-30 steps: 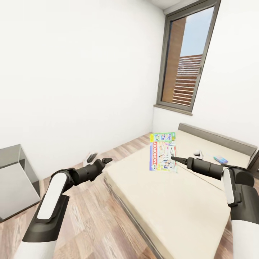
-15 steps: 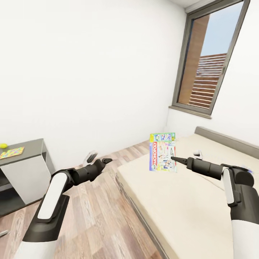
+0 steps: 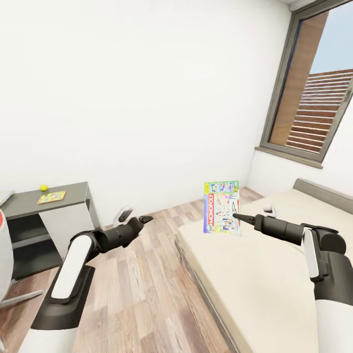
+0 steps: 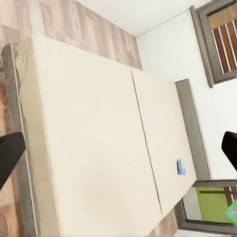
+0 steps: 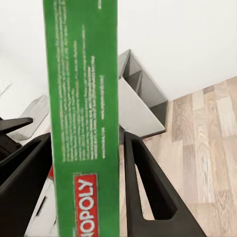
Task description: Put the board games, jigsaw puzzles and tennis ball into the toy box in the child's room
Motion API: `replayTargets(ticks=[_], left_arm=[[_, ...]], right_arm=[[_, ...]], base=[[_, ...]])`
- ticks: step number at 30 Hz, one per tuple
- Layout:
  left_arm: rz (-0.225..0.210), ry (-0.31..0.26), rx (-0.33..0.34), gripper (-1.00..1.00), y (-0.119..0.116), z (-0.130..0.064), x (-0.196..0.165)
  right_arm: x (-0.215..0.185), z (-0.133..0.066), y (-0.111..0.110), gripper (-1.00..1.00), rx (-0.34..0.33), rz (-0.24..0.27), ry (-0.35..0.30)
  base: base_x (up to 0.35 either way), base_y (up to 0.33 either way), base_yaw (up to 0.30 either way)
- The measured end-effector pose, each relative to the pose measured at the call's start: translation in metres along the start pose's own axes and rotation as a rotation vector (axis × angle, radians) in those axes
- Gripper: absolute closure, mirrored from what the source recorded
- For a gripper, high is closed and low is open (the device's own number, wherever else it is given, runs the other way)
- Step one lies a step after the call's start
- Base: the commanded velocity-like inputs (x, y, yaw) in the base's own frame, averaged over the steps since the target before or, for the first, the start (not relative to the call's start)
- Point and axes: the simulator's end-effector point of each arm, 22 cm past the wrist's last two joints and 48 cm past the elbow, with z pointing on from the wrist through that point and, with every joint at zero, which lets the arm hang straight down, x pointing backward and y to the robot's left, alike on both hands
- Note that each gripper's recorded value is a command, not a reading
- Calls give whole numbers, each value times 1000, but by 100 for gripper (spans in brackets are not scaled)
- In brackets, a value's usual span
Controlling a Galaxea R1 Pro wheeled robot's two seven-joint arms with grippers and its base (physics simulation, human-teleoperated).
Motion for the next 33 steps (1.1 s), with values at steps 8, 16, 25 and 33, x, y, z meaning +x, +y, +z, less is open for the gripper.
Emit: replayTargets(ticks=[8,16,25,33], left_arm=[[-2,1,10,-100,-2,0,0],[-1,1,9,-100,-2,-1,0],[-1,0,8,-100,-2,-1,0],[-2,0,9,-100,-2,-1,0]], right_arm=[[0,0,0,100,0,0,0],[0,0,1,100,0,-1,1],[0,0,1,100,0,-1,1],[0,0,1,100,0,-1,1]], base=[[43,0,297],[253,0,297],[324,1,297],[323,107,297]])
